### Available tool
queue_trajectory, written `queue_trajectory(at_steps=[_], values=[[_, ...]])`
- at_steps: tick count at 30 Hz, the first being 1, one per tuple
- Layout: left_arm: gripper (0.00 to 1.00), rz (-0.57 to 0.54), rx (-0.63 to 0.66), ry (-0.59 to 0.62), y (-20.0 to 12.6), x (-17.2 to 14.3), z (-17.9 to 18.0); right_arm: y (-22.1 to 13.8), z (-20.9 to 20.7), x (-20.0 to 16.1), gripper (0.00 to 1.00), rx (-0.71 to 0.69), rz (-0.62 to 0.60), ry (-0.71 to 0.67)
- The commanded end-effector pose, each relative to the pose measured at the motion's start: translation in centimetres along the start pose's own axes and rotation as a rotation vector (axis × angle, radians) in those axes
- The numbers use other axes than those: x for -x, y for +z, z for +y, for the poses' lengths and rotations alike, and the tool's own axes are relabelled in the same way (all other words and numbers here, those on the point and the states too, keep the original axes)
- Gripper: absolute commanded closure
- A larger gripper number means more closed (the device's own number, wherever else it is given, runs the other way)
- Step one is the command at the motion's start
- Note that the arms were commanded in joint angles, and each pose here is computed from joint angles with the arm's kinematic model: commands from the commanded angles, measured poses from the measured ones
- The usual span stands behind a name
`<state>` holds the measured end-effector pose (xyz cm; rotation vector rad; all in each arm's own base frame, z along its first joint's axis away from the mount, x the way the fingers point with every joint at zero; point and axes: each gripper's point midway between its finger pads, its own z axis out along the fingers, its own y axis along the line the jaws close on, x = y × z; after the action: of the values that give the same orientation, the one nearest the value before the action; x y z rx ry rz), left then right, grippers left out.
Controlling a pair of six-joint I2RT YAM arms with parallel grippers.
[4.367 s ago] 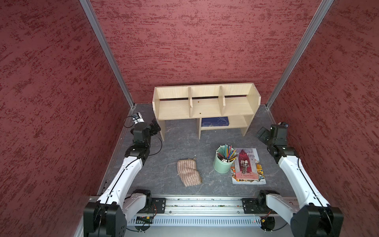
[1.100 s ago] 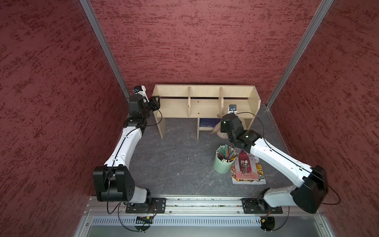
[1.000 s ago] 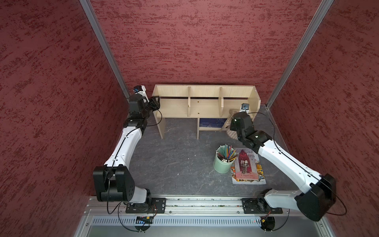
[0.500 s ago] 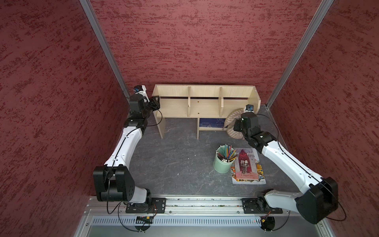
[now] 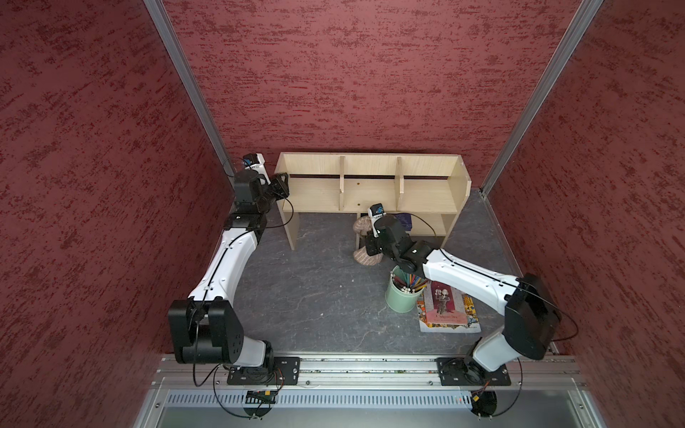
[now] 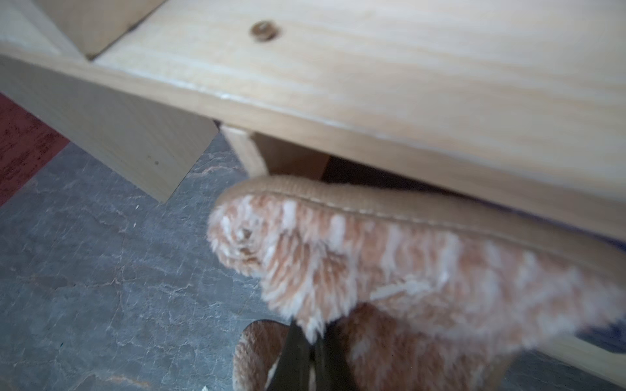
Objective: Wipe the bookshelf clean with a cloth
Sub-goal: Wipe the dust from the shelf.
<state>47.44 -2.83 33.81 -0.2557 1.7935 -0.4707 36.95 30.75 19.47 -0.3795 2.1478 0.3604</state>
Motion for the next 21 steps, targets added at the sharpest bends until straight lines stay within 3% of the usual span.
queue_trajectory(at_steps=[1, 8, 21], values=[[1.00, 0.048, -0.028, -0.106, 0.1, -1.2, -0.1, 0.5, 2.6, 2.9, 1.00, 0.051, -0.054, -0.018], [1.00, 0.053, -0.030, -0.106, 0.3, -1.5, -0.1, 3.0, 0.5, -0.7, 1.00, -0.087, 0.027, -0.070], [1.00, 0.053, -0.036, -0.109, 0.0, -1.5, -0.1, -2.5, -12.7, -4.0, 1.00, -0.364, 0.014, 0.032]])
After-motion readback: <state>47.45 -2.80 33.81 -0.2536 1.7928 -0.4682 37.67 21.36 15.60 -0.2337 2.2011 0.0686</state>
